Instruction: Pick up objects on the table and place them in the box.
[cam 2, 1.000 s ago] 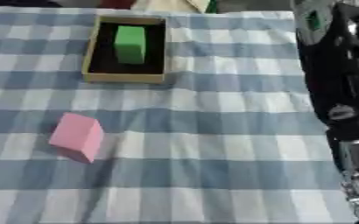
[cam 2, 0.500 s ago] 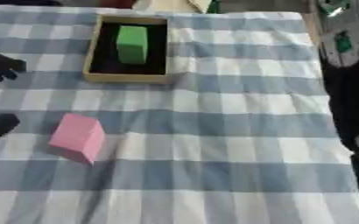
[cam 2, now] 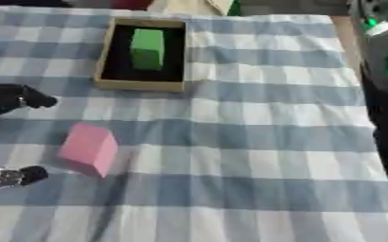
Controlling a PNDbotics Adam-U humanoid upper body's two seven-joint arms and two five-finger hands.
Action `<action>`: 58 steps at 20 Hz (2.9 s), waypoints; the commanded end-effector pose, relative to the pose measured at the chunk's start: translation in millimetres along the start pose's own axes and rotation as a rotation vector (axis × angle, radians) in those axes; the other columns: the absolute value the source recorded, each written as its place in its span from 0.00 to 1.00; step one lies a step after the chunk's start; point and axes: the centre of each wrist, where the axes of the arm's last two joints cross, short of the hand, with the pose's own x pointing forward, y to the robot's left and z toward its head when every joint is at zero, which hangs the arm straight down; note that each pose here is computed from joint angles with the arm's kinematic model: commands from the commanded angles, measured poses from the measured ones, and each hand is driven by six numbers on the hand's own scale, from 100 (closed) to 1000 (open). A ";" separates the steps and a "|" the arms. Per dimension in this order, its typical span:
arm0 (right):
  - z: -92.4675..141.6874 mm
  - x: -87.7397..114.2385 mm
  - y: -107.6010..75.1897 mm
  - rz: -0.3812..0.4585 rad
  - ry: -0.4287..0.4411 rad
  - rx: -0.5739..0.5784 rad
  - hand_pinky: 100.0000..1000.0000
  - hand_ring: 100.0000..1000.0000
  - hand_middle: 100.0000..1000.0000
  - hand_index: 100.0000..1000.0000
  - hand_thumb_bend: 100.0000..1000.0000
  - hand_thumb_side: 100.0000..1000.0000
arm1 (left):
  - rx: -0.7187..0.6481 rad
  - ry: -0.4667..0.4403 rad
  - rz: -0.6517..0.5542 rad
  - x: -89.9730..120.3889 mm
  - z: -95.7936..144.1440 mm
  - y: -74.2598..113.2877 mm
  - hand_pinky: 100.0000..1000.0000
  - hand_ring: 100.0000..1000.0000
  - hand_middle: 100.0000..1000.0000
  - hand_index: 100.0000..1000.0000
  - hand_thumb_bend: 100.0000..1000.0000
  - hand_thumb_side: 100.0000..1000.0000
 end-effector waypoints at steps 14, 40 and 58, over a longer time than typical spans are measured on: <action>1.2 -6.4 -18.9 -0.068 0.034 0.000 0.76 0.73 0.48 0.74 0.22 0.65 | -0.152 -0.084 -0.115 6.7 -26.6 26.2 0.73 0.82 0.77 0.94 0.46 0.67; 8.3 -9.6 -15.0 -0.089 0.077 0.007 0.76 0.72 0.46 0.72 0.21 0.66 | -0.521 -0.206 -0.341 -6.1 -51.9 44.1 0.82 0.90 0.82 0.94 0.42 0.65; 8.2 -8.5 -10.7 -0.109 0.102 0.001 0.75 0.71 0.44 0.71 0.21 0.67 | -0.526 -0.184 -0.355 -12.5 -70.3 41.4 0.79 0.85 0.75 0.88 0.47 0.65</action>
